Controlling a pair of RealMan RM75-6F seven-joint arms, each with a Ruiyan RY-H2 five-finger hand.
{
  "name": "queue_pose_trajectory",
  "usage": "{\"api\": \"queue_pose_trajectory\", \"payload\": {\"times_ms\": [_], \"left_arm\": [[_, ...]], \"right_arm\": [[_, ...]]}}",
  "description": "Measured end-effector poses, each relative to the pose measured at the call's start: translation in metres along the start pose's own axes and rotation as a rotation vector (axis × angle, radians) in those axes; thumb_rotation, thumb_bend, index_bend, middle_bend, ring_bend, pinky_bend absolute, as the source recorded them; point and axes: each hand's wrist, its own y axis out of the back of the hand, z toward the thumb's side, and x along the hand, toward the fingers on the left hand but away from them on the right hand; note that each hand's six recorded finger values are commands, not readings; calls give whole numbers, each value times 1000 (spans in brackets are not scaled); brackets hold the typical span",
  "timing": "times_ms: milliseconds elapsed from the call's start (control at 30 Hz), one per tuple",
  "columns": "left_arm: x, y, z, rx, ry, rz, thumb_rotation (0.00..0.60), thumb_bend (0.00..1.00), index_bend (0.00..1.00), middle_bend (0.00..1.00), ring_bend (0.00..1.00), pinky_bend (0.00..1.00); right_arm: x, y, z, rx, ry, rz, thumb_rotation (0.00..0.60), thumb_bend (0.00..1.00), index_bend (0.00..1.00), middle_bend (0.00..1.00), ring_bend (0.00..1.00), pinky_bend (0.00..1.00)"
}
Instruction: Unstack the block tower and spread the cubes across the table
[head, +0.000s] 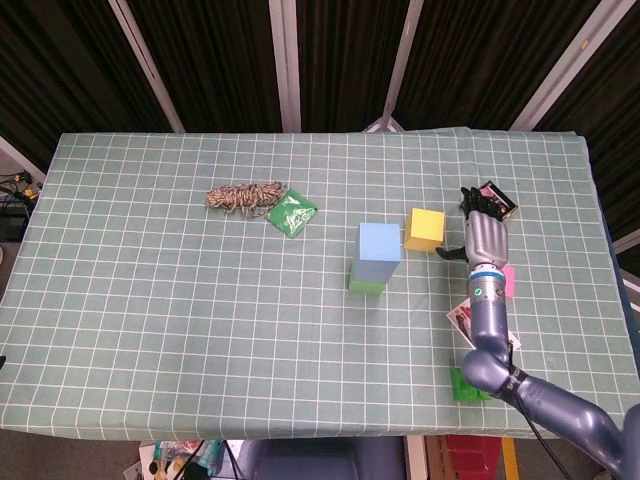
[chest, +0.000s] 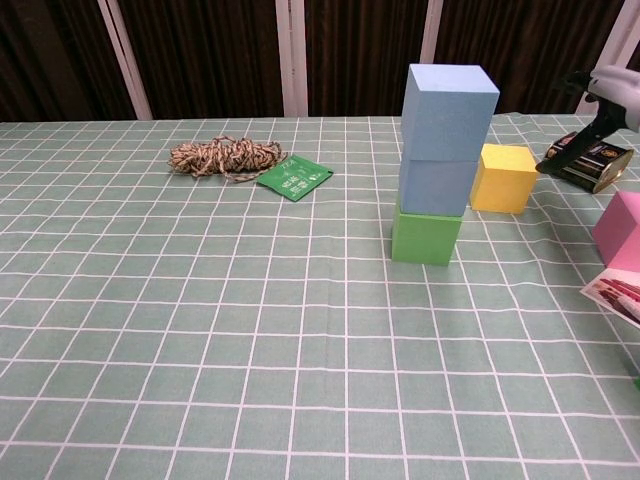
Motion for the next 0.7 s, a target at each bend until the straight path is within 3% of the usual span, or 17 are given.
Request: {"api": "queue_pose_trajectory", "payload": {"times_ms": [367, 500, 700], "left_arm": [[0, 6, -7, -23, 15, 12, 600, 194, 167, 0, 0, 80], [0, 7, -8, -27, 13, 13, 600, 194, 167, 0, 0, 80], [1, 10, -11, -33, 28, 23, 600, 194, 167, 0, 0, 80]], "right_arm": [[68, 14, -3, -101, 178, 355, 600, 154, 0, 0, 0, 0], [84, 12, 8, -144, 238, 411, 600, 154, 0, 0, 0, 0], [90, 12, 23, -206, 294, 408, 600, 154, 0, 0, 0, 0]]}}
